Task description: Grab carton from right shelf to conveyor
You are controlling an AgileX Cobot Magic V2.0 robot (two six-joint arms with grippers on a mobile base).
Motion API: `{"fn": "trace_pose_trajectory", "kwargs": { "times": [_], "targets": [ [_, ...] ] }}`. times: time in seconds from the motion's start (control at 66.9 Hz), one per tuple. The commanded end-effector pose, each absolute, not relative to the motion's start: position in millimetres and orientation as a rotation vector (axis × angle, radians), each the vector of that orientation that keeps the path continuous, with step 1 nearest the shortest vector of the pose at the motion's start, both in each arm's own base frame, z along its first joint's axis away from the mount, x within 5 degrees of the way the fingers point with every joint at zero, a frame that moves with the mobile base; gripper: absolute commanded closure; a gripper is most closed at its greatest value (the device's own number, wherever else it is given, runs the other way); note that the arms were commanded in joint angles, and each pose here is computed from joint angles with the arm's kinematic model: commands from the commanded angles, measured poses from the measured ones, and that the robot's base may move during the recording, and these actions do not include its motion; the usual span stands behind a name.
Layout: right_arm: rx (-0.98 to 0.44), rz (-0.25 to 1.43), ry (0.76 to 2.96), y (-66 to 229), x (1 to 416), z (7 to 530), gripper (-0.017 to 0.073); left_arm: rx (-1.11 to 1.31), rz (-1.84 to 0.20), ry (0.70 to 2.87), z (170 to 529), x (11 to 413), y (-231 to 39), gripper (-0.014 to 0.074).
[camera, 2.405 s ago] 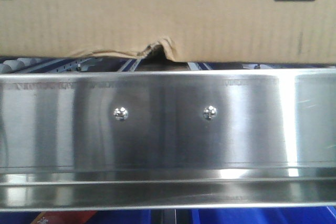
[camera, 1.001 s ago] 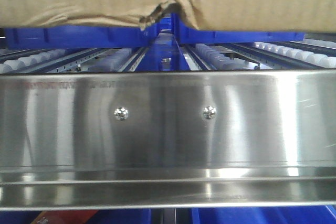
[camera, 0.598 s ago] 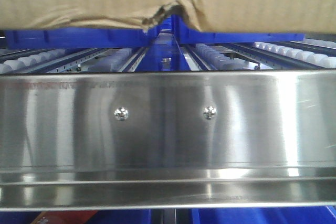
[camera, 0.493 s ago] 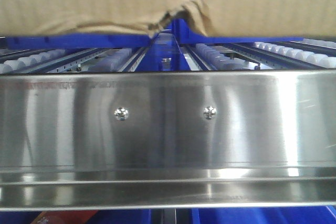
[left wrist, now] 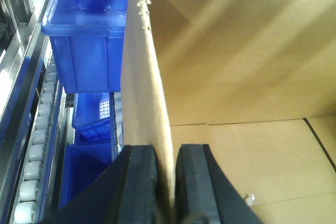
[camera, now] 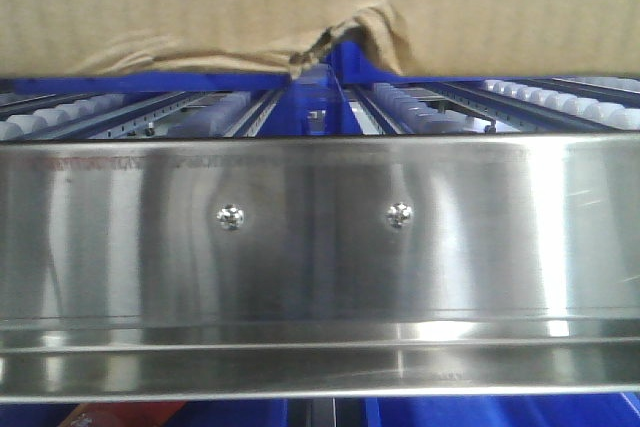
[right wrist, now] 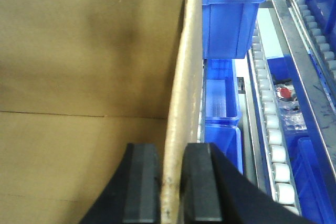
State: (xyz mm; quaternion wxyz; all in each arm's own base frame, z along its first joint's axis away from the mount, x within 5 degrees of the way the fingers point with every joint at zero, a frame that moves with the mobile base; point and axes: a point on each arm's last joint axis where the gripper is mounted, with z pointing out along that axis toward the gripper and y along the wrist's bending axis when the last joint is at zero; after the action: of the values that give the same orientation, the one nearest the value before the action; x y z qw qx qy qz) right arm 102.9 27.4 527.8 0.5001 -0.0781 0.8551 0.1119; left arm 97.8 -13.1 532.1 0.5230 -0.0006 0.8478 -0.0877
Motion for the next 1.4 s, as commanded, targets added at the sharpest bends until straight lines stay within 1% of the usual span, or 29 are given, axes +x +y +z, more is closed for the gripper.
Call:
{"fn": "trace_pose_trajectory", "kwargs": {
  "times": [0.0, 1.389],
  "targets": [
    [-0.184, 0.273, 1.964, 27.2, 101.4, 537.1, 0.0634, 0.011, -0.260, 1.943, 540.8, 94.5, -16.8, 0.0612],
    [-0.184, 0.273, 1.964, 27.2, 101.4, 537.1, 0.0634, 0.011, -0.260, 1.943, 540.8, 94.5, -16.8, 0.0612]
  ]
}}
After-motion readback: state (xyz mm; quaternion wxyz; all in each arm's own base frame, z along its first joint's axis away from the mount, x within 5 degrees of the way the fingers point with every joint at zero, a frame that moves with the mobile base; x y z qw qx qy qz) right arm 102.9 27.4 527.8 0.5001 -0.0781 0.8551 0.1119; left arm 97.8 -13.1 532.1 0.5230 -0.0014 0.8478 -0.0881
